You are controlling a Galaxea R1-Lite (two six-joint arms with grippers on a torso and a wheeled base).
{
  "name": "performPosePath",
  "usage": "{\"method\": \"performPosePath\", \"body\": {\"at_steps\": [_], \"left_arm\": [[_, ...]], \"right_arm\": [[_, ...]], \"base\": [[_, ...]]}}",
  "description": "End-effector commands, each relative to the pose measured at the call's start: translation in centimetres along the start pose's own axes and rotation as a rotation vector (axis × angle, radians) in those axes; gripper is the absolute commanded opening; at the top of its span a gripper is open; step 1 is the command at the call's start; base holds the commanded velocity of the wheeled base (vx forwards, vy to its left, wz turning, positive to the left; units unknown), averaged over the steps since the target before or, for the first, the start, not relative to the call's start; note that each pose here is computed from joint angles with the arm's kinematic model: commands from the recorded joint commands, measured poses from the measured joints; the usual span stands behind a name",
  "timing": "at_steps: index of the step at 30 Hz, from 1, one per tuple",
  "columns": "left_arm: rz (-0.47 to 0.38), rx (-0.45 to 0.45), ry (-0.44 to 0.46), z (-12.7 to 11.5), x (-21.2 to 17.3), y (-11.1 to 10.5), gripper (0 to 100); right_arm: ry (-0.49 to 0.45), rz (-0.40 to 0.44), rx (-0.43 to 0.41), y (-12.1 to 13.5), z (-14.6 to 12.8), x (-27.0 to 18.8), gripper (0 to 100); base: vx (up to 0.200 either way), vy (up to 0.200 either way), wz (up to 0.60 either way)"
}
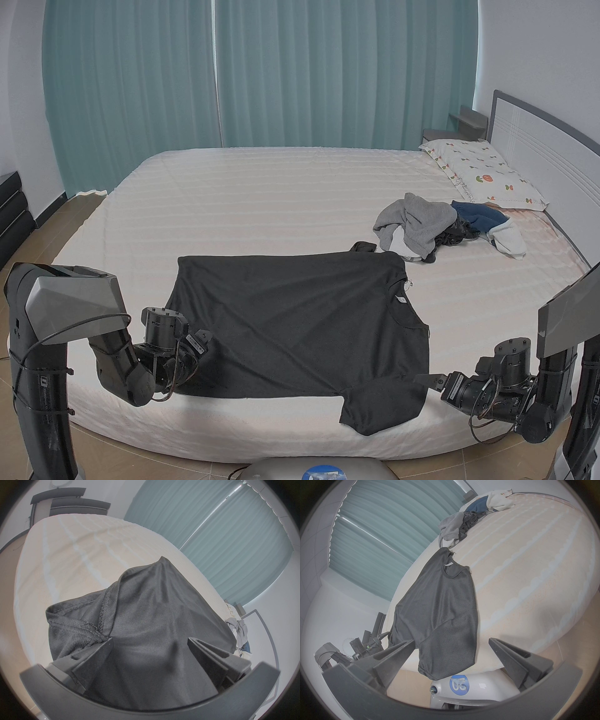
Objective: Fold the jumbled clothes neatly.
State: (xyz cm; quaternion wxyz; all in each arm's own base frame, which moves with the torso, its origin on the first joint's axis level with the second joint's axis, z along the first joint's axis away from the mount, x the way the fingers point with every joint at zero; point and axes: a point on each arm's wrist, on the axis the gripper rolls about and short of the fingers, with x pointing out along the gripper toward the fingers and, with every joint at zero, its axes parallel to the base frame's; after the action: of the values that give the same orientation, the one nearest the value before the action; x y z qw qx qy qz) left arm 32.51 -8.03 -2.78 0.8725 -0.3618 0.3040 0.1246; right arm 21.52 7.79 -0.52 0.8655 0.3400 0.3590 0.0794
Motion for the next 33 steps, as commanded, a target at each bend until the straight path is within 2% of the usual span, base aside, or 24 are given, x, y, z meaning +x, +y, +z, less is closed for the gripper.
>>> {"method": "performPosePath", "body": {"at_steps": [1,6,9,13,22,27,33], "left_arm": [[0.026,-0.029,-0.032,1.6,-1.4,1.1,100],[0.081,-0.062,-0.063,3.2,-2.2,3.0,100],[0.129,-0.058,-0.059,3.5,-2.5,4.4,100],[0.149,-0.066,-0.062,3.5,-3.2,5.7,100],[0.148,-0.058,-0.091,3.6,-4.8,7.9,100],[0.110,-0.048,-0.003,2.8,-6.2,9.2,100],[0.102,-0.048,0.006,2.6,-5.7,9.3,100]], "right_arm": [[-0.008,0.010,-0.002,0.1,0.1,0.0,100],[-0.007,0.009,-0.002,0.1,0.0,0.0,100],[-0.007,0.009,-0.002,0.1,0.0,0.0,100],[-0.005,0.007,-0.003,0.0,0.0,0.0,100],[-0.005,0.007,-0.003,0.0,0.0,0.0,100],[-0.005,0.007,-0.003,0.0,0.0,0.0,100],[-0.005,0.007,-0.003,0.0,0.0,0.0,100]], "base": [[0.000,0.000,0.00],[0.000,0.000,0.00],[0.000,0.000,0.00],[0.000,0.000,0.00],[0.000,0.000,0.00],[0.000,0.000,0.00],[0.000,0.000,0.00]]}}
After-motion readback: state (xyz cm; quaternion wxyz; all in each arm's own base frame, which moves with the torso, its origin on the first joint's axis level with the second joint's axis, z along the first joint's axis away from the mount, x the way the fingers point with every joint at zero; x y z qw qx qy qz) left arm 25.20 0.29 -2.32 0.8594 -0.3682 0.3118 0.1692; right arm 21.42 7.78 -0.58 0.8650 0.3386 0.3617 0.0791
